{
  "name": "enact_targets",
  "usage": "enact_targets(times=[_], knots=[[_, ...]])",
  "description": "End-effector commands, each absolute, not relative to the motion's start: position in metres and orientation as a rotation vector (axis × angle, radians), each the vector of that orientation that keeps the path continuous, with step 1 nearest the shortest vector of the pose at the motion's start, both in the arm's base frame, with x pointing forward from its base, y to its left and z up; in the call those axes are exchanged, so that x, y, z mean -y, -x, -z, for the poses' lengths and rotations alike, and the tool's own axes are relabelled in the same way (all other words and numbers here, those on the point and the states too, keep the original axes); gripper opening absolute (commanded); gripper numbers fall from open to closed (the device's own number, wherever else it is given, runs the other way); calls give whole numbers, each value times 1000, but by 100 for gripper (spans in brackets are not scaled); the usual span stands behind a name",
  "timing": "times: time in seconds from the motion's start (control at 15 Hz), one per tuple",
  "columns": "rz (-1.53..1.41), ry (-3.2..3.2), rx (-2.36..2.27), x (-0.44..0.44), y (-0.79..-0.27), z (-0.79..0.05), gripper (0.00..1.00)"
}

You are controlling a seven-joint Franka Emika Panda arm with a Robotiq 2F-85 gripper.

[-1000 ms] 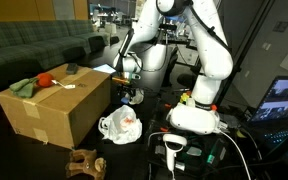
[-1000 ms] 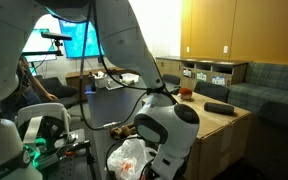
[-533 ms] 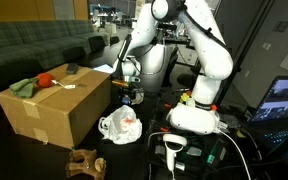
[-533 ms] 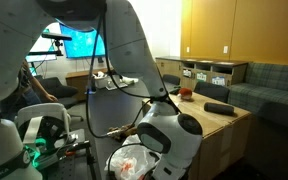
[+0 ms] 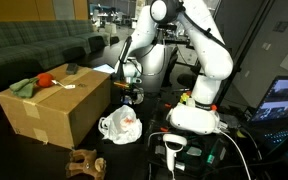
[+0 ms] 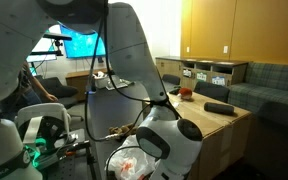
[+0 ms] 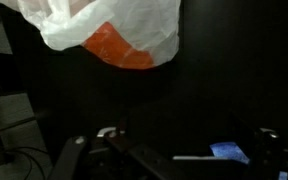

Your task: Put the objects on the table on top of the box and put the objects on the box on the table

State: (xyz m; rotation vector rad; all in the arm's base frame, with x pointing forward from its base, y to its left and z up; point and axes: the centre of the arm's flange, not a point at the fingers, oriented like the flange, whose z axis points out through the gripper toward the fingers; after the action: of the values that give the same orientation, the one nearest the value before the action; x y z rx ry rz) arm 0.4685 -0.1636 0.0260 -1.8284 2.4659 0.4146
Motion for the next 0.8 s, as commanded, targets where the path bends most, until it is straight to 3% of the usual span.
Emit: enact_targets(times=[0.0, 0.73], knots=[[-386, 1796, -2495, 164, -475, -23, 100], [-171, 1754, -2577, 174, -493, -4, 100]])
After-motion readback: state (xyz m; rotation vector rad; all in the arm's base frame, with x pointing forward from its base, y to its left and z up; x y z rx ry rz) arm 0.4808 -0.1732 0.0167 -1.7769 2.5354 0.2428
